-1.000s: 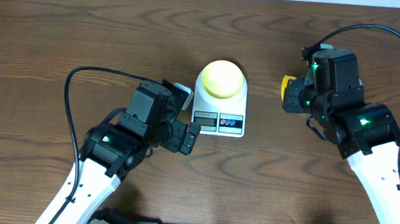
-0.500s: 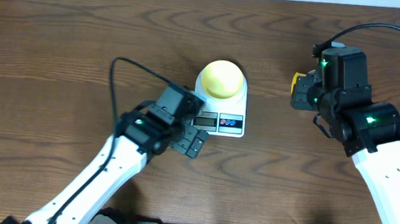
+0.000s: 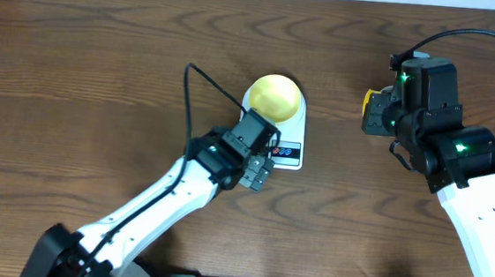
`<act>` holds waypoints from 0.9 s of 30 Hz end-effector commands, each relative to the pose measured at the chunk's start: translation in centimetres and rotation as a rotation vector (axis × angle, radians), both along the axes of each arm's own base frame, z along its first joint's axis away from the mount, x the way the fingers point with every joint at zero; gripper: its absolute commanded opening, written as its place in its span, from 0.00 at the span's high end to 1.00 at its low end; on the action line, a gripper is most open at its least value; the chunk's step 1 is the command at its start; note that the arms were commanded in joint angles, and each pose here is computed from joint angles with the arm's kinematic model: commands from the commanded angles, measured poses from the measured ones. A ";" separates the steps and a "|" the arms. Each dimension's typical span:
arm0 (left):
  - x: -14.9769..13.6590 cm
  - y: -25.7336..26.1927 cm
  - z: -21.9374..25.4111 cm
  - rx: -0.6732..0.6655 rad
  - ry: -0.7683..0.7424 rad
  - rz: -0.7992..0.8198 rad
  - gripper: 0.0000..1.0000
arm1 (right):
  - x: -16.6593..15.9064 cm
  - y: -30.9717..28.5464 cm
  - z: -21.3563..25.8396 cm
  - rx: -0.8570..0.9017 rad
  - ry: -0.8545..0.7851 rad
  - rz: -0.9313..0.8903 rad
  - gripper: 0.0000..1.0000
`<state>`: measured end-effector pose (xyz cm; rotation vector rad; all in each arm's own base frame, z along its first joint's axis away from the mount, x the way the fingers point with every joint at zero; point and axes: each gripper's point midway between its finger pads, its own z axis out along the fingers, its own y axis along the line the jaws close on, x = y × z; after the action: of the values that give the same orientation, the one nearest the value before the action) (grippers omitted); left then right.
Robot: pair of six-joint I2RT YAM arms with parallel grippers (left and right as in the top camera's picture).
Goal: Scoop item into bowl and weigh 50g on scale
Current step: 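Move the left gripper forward to the yellow bowl on the scale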
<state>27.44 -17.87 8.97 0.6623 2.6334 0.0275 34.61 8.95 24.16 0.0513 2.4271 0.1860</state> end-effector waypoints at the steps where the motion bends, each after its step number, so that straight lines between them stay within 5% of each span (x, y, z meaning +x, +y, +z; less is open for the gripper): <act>1: 0.1 -0.5 -1.4 0.026 0.001 0.041 0.02 | 0.3 -0.1 0.9 -0.001 -0.023 0.004 0.99; 18: 0.1 -2.6 -2.6 0.012 -0.003 -0.002 0.02 | 0.2 0.1 0.8 0.006 -0.020 0.007 0.99; 27: 1.8 -2.1 -2.4 -0.037 -0.073 0.214 0.02 | 0.1 0.4 0.8 0.019 -0.012 0.020 0.99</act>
<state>28.58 -21.33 7.13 0.5297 2.6066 -0.0177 34.52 9.27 24.13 0.0425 2.4316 0.2087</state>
